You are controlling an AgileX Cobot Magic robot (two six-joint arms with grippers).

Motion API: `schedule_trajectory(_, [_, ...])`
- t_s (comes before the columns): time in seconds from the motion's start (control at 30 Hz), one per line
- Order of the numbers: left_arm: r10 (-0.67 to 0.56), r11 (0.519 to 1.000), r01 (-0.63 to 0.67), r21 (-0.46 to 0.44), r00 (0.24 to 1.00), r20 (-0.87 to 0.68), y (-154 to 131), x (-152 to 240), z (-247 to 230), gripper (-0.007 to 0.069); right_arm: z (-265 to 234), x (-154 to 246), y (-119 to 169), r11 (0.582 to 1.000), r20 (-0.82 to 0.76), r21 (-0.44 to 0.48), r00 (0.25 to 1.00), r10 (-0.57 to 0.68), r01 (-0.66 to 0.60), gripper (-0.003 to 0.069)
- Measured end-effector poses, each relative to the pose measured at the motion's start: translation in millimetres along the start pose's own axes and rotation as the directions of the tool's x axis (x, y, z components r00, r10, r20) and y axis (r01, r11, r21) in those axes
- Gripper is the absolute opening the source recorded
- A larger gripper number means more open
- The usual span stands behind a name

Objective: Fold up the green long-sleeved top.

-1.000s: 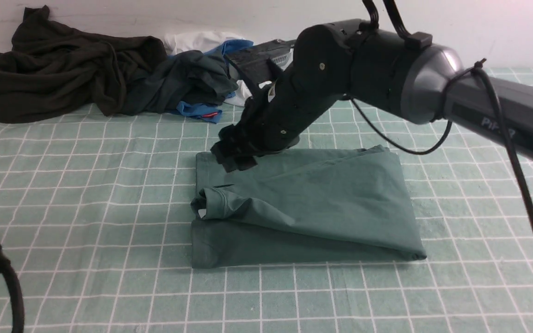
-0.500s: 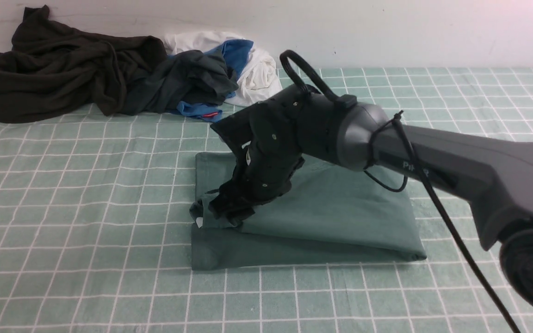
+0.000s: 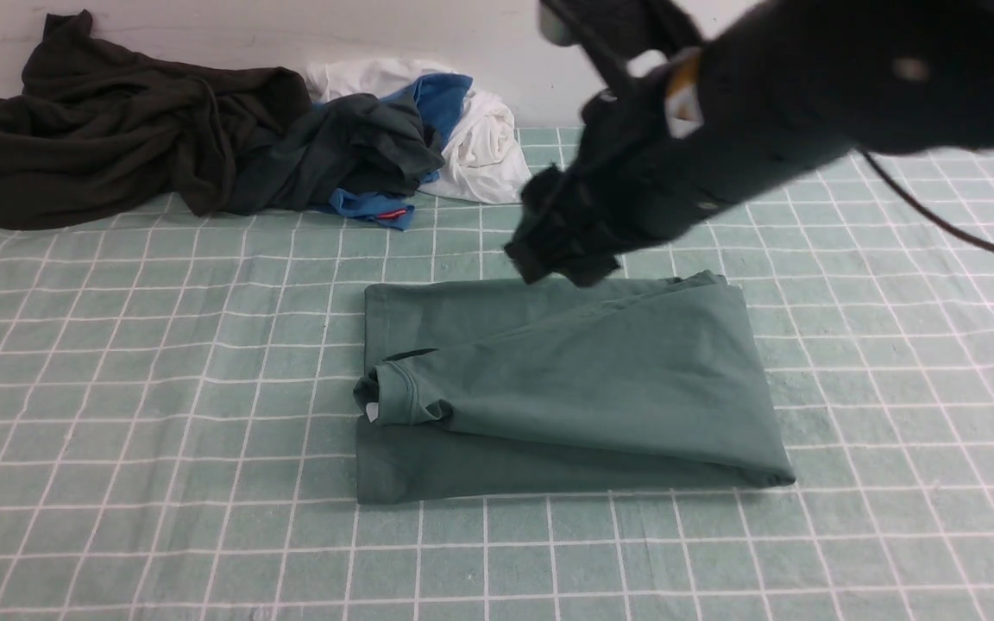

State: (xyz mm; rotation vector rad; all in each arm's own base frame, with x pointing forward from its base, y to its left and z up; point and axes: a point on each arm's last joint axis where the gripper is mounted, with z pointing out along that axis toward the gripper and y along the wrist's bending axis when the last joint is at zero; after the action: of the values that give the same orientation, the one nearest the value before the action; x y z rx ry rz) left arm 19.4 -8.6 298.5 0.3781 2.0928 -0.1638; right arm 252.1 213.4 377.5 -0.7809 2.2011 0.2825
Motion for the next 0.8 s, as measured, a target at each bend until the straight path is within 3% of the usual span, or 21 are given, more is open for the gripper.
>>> schedule_trajectory(0.13, [0.000, 1.000, 0.000, 0.000, 1.000, 0.000, 0.0, 0.0, 0.0, -0.0003, -43.4, 28.7, -3.2, 1.000, 0.087, -0.004, 0.996, 0.000, 0.000, 0.0362])
schedule_trajectory(0.43, [0.000, 1.000, 0.000, -0.001, 1.000, 0.000, 0.1, 0.0, 0.0, -0.0003, -128.9, 114.8, -9.9, 1.000, 0.310, -0.007, 0.951, 0.003, -0.001, 0.0023])
schedule_trajectory(0.8, [0.001, 1.000, -0.001, -0.001, 1.000, 0.000, 0.1, 0.0, 0.0, -0.0003, -175.9, 163.6, -14.3, 1.000, 0.466, -0.001, 0.885, 0.006, -0.007, -0.0014])
